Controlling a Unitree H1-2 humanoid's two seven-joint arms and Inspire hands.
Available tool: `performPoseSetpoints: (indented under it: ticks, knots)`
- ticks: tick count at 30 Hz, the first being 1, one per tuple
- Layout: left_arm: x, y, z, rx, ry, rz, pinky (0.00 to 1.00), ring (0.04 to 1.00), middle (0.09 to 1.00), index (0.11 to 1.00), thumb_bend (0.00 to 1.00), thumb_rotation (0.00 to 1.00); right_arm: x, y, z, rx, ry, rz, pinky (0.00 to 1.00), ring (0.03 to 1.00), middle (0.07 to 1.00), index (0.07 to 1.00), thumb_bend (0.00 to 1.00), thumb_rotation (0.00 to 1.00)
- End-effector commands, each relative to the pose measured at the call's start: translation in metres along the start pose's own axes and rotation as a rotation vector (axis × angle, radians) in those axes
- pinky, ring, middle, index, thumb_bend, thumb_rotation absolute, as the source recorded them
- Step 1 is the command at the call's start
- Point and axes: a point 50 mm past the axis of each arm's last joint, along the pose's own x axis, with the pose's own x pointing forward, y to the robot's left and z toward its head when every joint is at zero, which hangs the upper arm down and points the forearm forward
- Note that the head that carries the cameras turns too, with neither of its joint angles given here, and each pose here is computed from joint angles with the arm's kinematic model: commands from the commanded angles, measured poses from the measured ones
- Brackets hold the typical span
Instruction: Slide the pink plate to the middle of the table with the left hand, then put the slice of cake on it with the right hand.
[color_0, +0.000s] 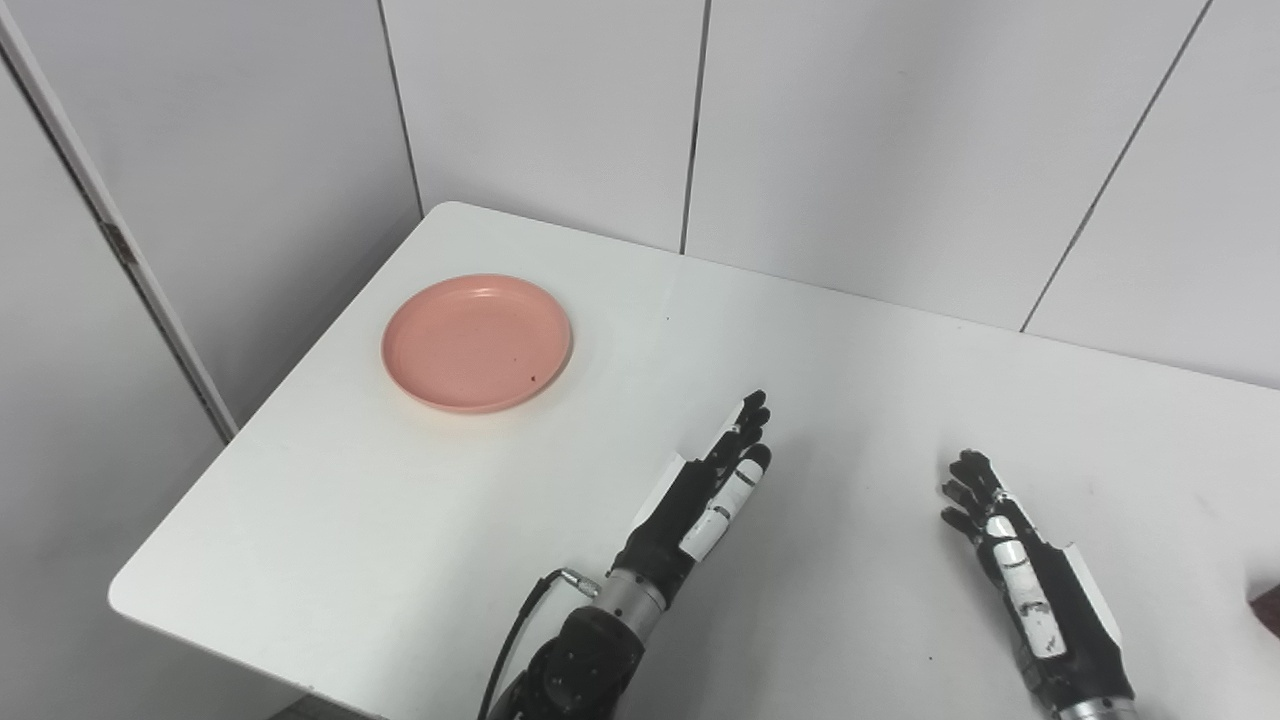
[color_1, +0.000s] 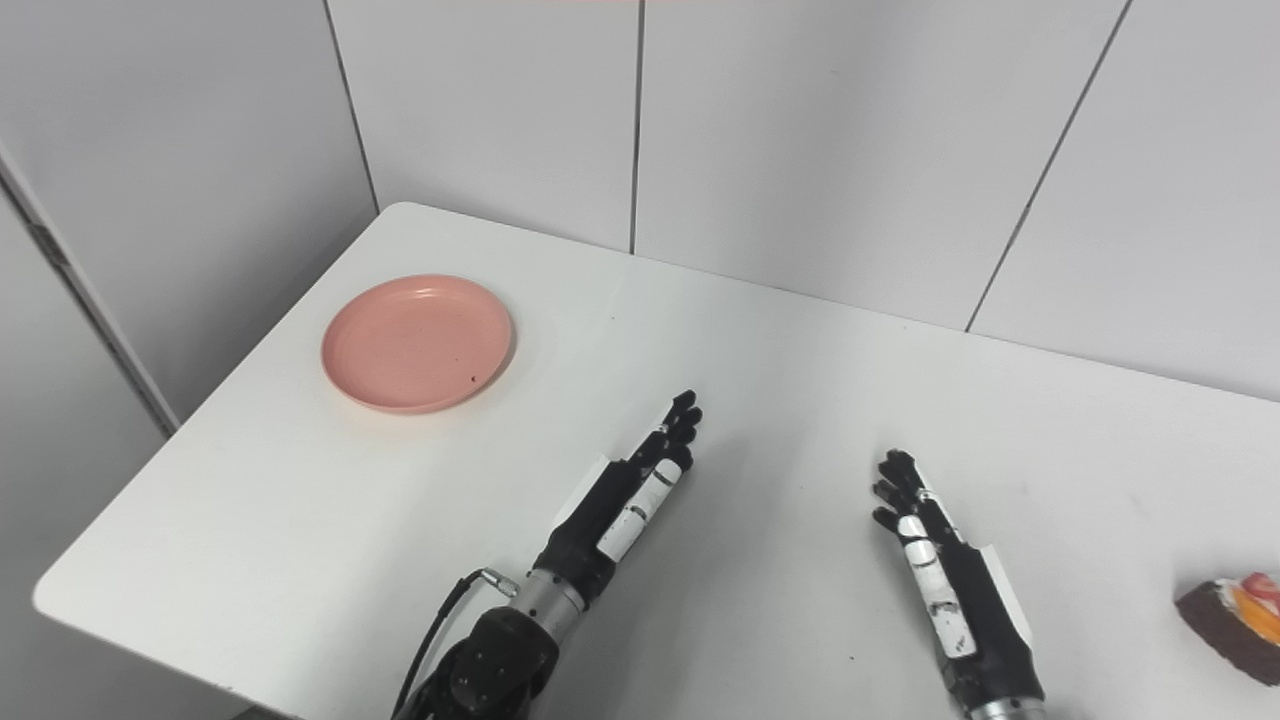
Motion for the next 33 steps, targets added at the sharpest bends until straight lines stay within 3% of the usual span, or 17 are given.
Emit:
performPoseSetpoints:
  ticks: [1,11,16,20,23,26,33]
  knots:
    - [-0.001,-0.022,-0.015,-0.034,0.089,-0.069,0.96,0.996,1.000,1.000,0.41,1.00,-0.006,-0.001,-0.009,0.003,0.045,0.005,0.95,0.935,0.949,0.952,0.18,1.00]
    - [0.010,-0.019,-0.018,-0.005,0.085,-0.057,0.94,0.996,1.000,1.000,0.41,1.00,0.002,0.000,-0.012,0.004,0.050,0.005,0.94,0.930,0.947,0.948,0.19,0.99]
    - [0.019,-0.016,-0.001,-0.017,0.038,-0.030,0.95,0.992,0.998,0.998,0.40,1.00,0.002,0.000,-0.014,0.006,0.051,0.001,0.94,0.930,0.945,0.945,0.17,1.00]
    - [0.029,-0.007,0.025,-0.035,-0.049,-0.001,0.94,0.976,0.985,0.979,0.43,1.00,0.003,0.000,-0.013,0.006,0.056,0.003,0.94,0.932,0.947,0.949,0.17,1.00]
    - [0.040,0.005,0.055,-0.049,-0.167,0.037,0.93,0.952,0.968,0.960,0.40,1.00,0.002,-0.001,-0.014,0.005,0.054,0.002,0.94,0.931,0.947,0.949,0.17,1.00]
    - [0.047,0.013,0.082,-0.045,-0.232,0.045,0.92,0.940,0.955,0.957,0.42,1.00,0.002,-0.001,-0.013,-0.002,0.053,-0.001,0.93,0.927,0.947,0.949,0.17,1.00]
    - [0.053,0.030,0.153,-0.056,-0.399,0.062,0.91,0.931,0.950,0.945,0.49,1.00,0.000,-0.005,-0.013,-0.034,0.058,-0.007,0.91,0.921,0.938,0.941,0.26,0.96]
